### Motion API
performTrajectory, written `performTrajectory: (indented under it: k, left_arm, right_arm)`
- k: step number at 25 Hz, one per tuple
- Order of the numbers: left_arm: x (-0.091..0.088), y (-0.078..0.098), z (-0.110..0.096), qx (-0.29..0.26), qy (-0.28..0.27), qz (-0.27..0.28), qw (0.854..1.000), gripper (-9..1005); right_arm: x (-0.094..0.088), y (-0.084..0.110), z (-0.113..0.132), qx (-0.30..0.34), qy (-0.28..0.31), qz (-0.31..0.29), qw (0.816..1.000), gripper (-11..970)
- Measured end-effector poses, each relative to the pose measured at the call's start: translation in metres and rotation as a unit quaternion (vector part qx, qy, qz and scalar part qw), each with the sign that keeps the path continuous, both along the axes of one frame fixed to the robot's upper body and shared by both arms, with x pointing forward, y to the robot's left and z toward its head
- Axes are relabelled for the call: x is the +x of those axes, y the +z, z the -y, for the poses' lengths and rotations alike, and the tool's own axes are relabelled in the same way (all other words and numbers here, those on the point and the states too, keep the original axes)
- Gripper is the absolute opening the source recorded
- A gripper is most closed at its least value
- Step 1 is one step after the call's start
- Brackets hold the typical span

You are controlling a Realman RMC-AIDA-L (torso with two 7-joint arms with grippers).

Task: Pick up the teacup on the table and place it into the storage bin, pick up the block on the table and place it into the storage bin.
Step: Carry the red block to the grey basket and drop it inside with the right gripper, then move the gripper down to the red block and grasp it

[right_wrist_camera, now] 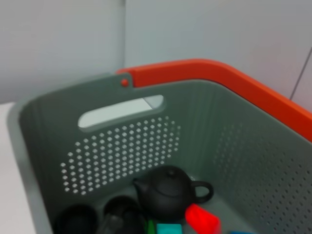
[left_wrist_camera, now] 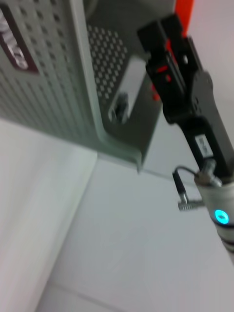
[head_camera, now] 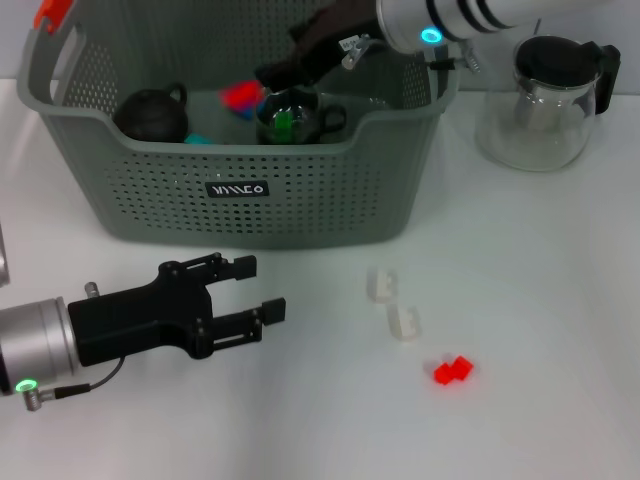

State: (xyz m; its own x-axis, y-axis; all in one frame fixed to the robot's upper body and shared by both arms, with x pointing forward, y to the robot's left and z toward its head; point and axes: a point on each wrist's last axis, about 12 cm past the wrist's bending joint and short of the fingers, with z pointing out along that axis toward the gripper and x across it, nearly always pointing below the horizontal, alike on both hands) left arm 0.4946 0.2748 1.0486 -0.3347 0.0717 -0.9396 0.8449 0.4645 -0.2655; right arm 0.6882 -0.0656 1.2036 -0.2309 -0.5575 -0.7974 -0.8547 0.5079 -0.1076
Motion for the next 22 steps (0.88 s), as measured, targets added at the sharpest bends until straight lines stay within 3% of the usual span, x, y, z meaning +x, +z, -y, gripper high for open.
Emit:
performTrajectory:
  k: [5,10,13,16,22]
  left_arm:
    - [-0.011,0.013,-0.003,-0.029,-0.059,0.036,0.997,724]
    - [-0.019,0.019,-0.005,-0.046,-0.083,0.059,0.994,724]
    - [-0.019,0.015,-0.007,-0.037,-0.068,0.052,0.996,724]
    - [-0.018,0.011,-0.01,-0.031,-0.049,0.048,0.997,724]
    - [-0.016,0.011,-0.012,-0.028,-0.034,0.048,0.998,724]
  right_arm:
    - [-0.01,0.01,0.013,0.032,0.022,-0.015,0.999,649]
    - [-0.046,0.033,0.053,0.08,0.084,-0.027,0.993,771]
    - [-0.077,0.039,0.083,0.054,0.113,-0.052,0.991,767]
    - [-0.107,0.04,0.113,-0.003,0.102,-0.099,0.99,765]
    - [-0.138,0.026,0.139,-0.114,0.069,-0.216,0.967,763]
